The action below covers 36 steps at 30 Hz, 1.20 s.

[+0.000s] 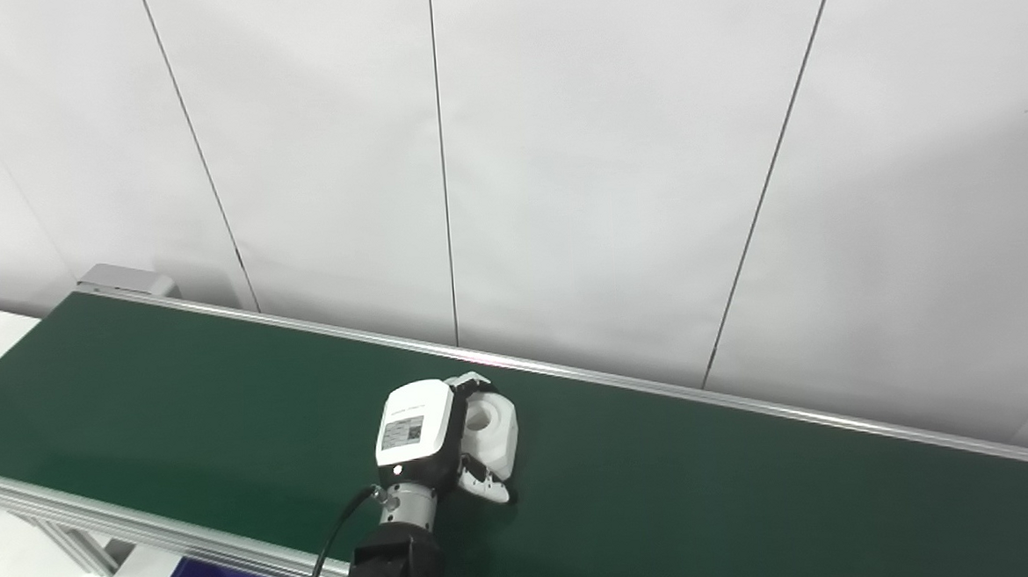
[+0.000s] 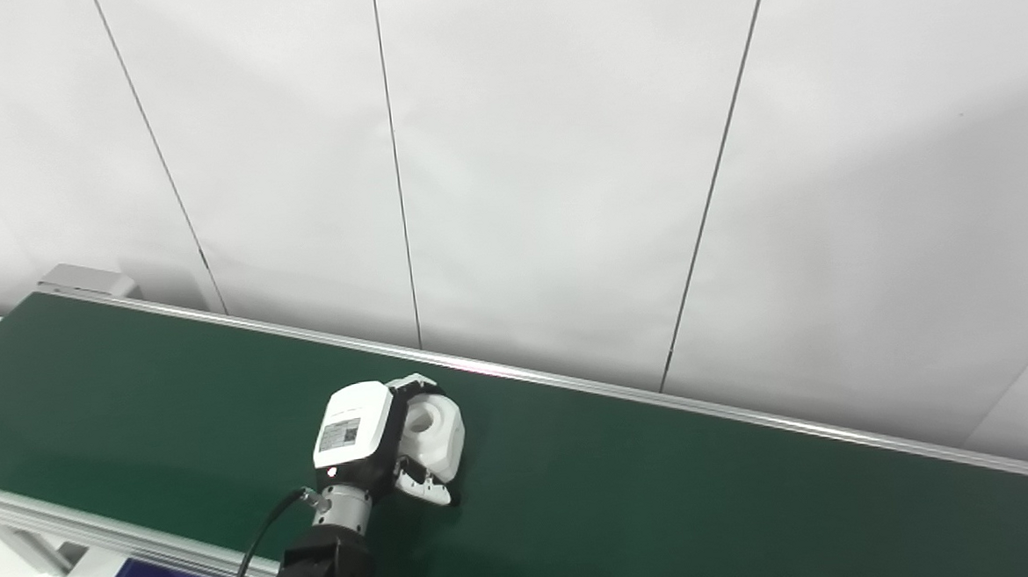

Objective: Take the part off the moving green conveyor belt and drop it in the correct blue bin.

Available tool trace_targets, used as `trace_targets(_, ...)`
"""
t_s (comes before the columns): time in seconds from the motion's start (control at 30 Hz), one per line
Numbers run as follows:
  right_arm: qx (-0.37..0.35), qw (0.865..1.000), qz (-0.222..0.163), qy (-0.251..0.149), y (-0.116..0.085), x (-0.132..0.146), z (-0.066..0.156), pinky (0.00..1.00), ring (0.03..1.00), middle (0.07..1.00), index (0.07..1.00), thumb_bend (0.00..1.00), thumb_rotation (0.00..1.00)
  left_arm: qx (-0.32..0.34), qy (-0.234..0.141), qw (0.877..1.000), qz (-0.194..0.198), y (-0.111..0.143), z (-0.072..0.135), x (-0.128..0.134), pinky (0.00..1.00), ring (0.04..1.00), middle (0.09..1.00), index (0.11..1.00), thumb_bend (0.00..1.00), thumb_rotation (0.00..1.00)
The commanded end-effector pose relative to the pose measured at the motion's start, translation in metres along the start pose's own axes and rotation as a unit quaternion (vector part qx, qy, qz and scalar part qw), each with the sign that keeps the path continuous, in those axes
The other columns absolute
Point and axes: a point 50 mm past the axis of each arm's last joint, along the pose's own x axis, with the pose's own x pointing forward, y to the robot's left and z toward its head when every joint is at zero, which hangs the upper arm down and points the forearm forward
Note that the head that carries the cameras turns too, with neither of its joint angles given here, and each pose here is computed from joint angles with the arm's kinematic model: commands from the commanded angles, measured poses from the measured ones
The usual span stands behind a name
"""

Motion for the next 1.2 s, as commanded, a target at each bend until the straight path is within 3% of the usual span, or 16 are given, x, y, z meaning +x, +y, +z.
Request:
trace_targets(0.0,0.007,0.999,-0.001,-0.041,0.000,0.002,0.012,0.69,0.764,0.789,0.737,0.89,0.96,0.004,-0.028,0.999,0.033,0.025,0.012,0.012,0.30,0.366,0.455,0.540,0.50,0.00)
trace_targets(0.2,0.012,0.998,-0.001,-0.053,0.001,0.000,0.019,0.68,0.759,0.789,0.730,0.89,0.95,-0.005,-0.064,0.997,0.040,0.063,0.029,-0.002,0.27,0.352,0.452,0.549,0.49,0.00)
trace_targets(0.4,0.007,0.997,-0.002,-0.080,0.000,-0.006,0.034,0.70,0.789,0.814,0.738,0.89,0.96,-0.010,-0.094,0.995,0.041,0.105,0.046,-0.041,0.24,0.372,0.479,0.519,0.50,0.00)
trace_targets(0.67,-0.006,0.994,-0.004,-0.111,-0.003,-0.010,0.053,0.77,0.830,0.847,0.786,0.90,1.00,-0.016,-0.135,0.991,-0.006,0.121,0.058,-0.088,0.24,0.345,0.451,0.548,0.49,0.00)
trace_targets(0.9,-0.018,0.991,-0.007,-0.129,-0.014,-0.016,0.064,0.80,0.845,0.861,0.809,0.86,1.00,-0.002,-0.133,0.989,-0.060,0.123,0.061,-0.118,0.23,0.343,0.450,0.544,0.49,0.00)
trace_targets(1.07,-0.014,0.989,-0.010,-0.145,-0.023,-0.019,0.073,0.80,0.848,0.859,0.802,0.85,1.00,-0.002,-0.112,0.990,-0.091,0.132,0.053,-0.143,0.20,0.394,0.506,0.489,0.50,0.00)
trace_targets(1.17,-0.012,0.988,-0.009,-0.154,-0.028,-0.021,0.078,0.81,0.848,0.858,0.802,0.84,0.99,0.001,-0.098,0.989,-0.108,0.135,0.051,-0.159,0.20,0.365,0.478,0.516,0.50,0.00)
